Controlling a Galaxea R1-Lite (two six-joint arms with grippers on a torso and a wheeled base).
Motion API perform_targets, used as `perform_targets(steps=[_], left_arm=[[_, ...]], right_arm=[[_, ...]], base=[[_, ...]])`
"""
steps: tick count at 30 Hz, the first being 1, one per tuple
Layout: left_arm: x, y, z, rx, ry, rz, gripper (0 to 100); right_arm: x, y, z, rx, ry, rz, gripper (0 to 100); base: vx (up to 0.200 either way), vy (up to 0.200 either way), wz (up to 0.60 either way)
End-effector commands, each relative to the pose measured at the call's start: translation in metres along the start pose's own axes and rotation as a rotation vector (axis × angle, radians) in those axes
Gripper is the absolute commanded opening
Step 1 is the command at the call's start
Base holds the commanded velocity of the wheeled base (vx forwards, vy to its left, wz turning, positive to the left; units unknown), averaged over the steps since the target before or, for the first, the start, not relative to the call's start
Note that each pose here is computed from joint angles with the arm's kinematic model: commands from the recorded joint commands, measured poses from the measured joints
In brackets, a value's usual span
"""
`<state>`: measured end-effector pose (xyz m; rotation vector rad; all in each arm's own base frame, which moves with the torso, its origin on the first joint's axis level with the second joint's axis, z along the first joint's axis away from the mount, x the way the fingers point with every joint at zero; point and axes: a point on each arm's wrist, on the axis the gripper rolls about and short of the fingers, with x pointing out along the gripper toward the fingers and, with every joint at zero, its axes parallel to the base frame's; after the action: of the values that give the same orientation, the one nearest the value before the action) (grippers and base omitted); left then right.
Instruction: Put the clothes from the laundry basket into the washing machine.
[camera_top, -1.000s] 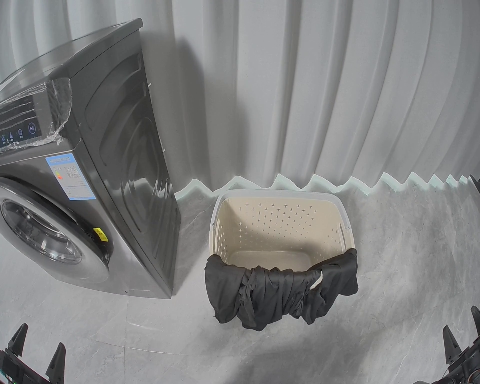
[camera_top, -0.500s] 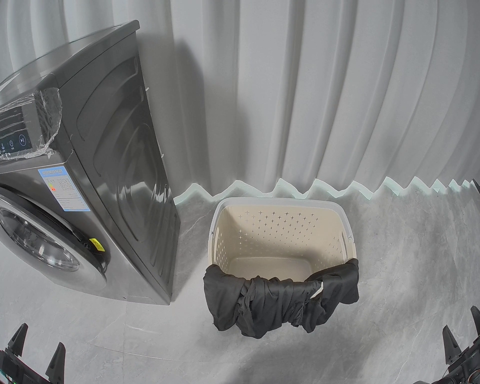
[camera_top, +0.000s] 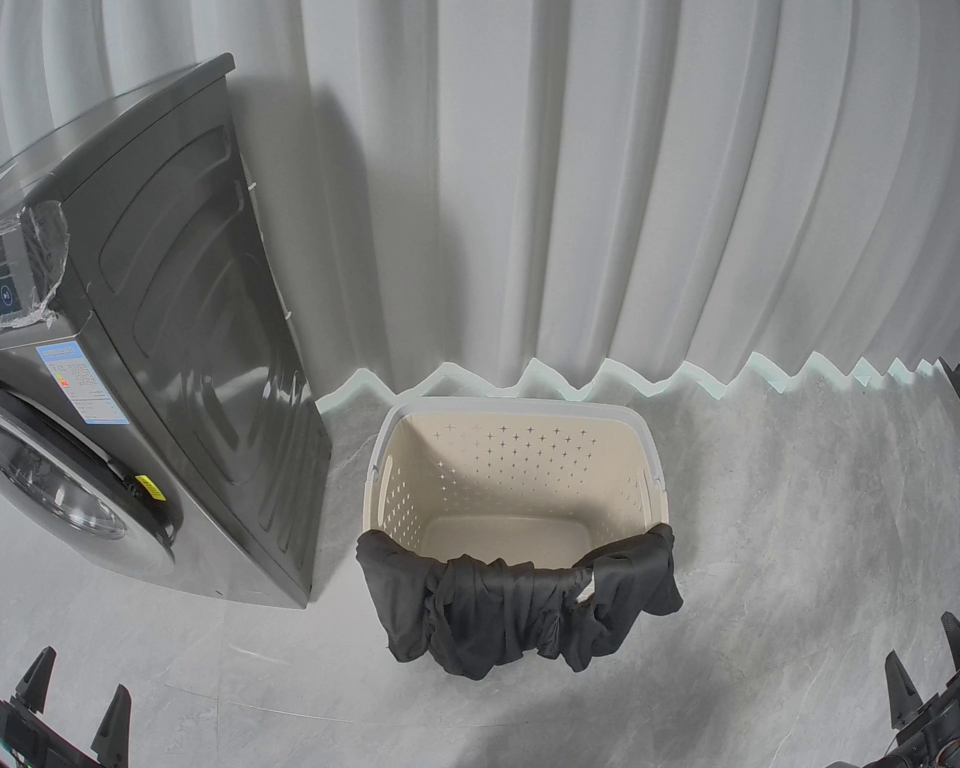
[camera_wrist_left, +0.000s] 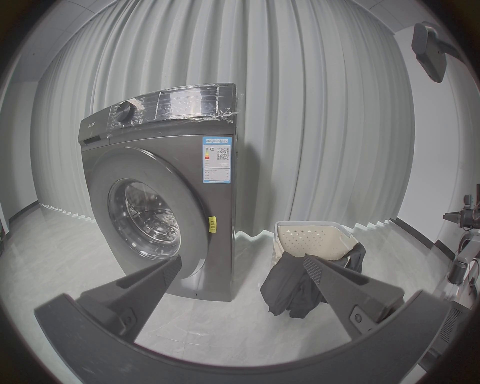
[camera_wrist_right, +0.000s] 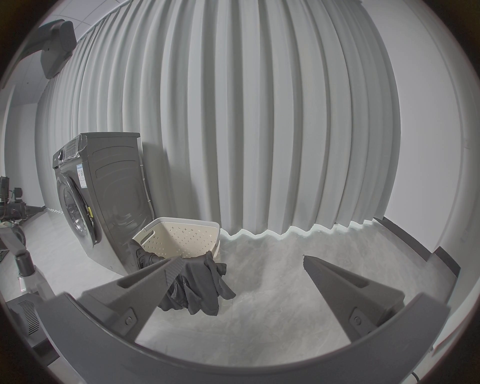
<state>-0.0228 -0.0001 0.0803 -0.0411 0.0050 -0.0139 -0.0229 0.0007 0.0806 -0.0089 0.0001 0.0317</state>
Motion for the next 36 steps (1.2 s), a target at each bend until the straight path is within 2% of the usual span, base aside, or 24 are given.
perform_targets(steps=[1, 8, 20, 29, 36], left_arm=[[0.0, 0.0002, -0.0044, 0.0, 0.0, 0.0, 100], [0.0, 0.0002, -0.0044, 0.0, 0.0, 0.0, 100], [0.0, 0.0002, -0.0044, 0.0, 0.0, 0.0, 100], [0.0, 0.0002, -0.0044, 0.0, 0.0, 0.0, 100], [0.0, 0.0002, -0.0044, 0.0, 0.0, 0.0, 100]], right_arm=[[0.0001, 0.0, -0.0052, 0.0, 0.001, 0.001, 100], [0.0001, 0.0, -0.0052, 0.0, 0.001, 0.001, 100], [0.0001, 0.0, -0.0052, 0.0, 0.001, 0.001, 100], [0.0001, 0.0, -0.0052, 0.0, 0.001, 0.001, 100], [0.0001, 0.0, -0.0052, 0.0, 0.001, 0.001, 100]], base=[[0.0, 0.0, 0.0], [0.0, 0.0, 0.0], [0.2, 0.0, 0.0], [0.0, 0.0, 0.0], [0.0, -0.171, 0.0]])
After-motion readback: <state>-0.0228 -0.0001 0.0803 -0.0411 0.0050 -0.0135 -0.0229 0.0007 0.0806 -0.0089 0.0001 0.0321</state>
